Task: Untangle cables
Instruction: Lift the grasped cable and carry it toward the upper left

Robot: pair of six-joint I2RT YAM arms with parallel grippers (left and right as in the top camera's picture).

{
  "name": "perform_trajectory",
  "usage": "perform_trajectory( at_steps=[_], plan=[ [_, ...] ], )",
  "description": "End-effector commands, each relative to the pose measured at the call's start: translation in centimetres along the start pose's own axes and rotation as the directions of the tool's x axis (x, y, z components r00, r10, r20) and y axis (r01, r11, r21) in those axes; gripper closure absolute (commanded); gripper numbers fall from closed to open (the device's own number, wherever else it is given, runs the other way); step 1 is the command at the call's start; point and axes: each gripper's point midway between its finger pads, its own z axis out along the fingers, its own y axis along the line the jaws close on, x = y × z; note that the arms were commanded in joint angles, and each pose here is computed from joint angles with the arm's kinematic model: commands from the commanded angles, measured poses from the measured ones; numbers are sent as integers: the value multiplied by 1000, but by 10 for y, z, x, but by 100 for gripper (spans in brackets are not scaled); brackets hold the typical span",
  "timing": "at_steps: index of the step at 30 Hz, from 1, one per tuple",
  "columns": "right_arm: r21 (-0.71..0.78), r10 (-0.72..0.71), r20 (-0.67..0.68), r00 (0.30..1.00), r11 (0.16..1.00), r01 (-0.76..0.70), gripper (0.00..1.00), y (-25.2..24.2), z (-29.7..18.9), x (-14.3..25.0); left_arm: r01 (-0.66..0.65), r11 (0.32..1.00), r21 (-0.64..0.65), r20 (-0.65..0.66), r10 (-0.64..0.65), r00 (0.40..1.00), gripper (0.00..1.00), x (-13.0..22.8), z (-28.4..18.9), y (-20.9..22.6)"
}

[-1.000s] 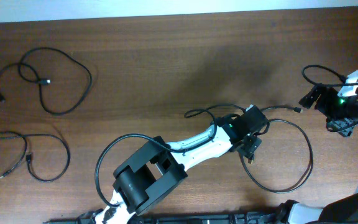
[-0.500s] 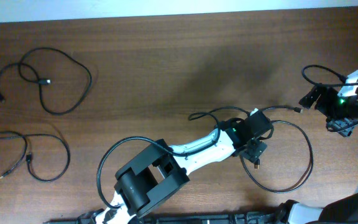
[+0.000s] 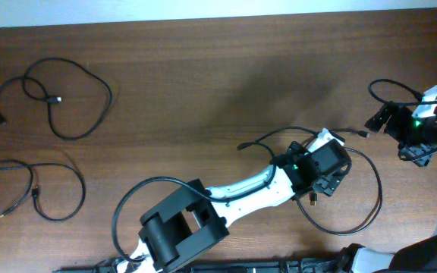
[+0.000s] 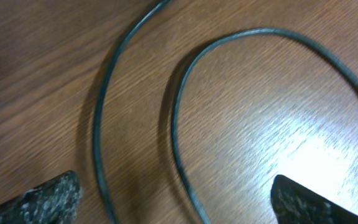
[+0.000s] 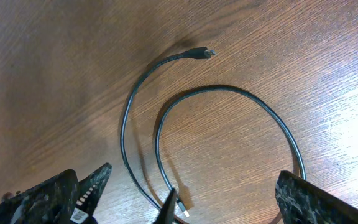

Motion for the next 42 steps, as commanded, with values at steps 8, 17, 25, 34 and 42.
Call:
perform_trajectory(
  at_steps=[8, 17, 25, 34, 42],
  plan=[
    [-2, 5, 0, 1000, 1000, -5, 1, 0, 0, -1, 10, 991, -132, 1, -10, 1000, 1, 13, 31, 23],
    [-2, 5, 0, 1000, 1000, -5, 1, 0, 0, -1, -2, 989, -145, -33, -3, 999, 39, 25, 38, 26],
    [-2, 5, 0, 1000, 1000, -5, 1, 0, 0, -1, -7, 986, -168, -45, -1, 999, 94, 30, 42, 31],
    [-2, 5, 0, 1000, 1000, -5, 1, 0, 0, -1, 4, 969, -247, -58, -18, 998, 100, 15, 10, 65],
    [-2, 5, 0, 1000, 1000, -5, 1, 0, 0, -1, 137, 940, -311, 11, -140, 990, 100, -27, -44, 134]
  ],
)
